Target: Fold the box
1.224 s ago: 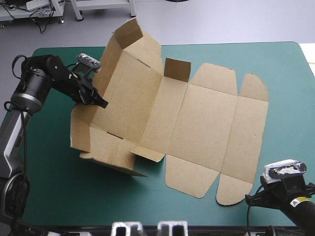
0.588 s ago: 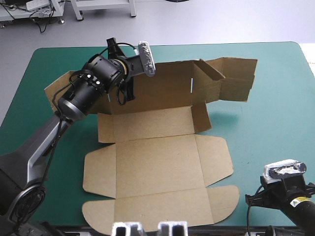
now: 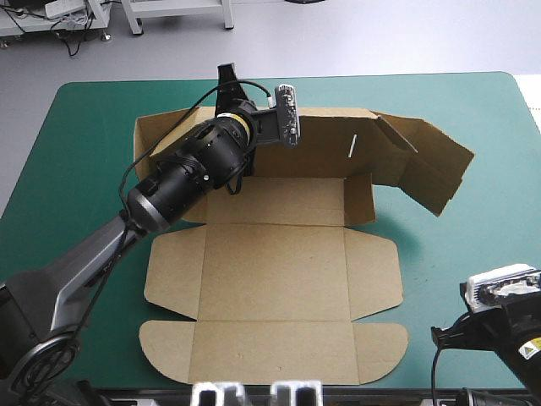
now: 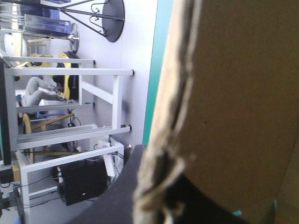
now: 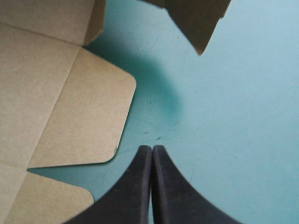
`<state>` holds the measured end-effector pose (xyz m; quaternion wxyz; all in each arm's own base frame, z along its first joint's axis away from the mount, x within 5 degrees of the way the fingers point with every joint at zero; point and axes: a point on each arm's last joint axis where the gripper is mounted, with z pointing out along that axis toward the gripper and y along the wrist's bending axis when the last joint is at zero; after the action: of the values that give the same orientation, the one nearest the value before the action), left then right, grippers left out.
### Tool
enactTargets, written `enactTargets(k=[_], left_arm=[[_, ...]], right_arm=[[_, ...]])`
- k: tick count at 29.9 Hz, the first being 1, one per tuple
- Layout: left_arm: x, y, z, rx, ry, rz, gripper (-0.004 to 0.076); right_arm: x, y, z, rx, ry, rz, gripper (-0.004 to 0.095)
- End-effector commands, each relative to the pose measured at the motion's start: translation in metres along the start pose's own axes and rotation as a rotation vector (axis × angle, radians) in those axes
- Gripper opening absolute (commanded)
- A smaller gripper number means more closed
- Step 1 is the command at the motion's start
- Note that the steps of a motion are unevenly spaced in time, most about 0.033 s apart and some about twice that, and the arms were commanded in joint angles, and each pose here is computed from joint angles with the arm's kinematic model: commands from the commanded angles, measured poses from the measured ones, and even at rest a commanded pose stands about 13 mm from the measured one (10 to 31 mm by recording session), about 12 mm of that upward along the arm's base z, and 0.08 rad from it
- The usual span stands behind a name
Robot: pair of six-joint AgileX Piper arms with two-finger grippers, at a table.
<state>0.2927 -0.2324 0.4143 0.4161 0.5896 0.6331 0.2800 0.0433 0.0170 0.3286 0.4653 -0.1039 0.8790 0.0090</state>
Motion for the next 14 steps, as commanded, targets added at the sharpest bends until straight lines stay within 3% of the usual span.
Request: enactTargets(k=[1,14], left_arm=[[0.005,0.01,-0.013,-0.131,-0.03,0.011,-0.001],[0.035,-0.047,0.005,-0.189,0.001,0.05,-0.001]], right_arm=[[-0.029,0.002,-0.029,0.019,-0.135,-0.009,-0.0022],[-0.102,-0.009,-0.044,-0.049,-0.2,0.02,-0.0022]])
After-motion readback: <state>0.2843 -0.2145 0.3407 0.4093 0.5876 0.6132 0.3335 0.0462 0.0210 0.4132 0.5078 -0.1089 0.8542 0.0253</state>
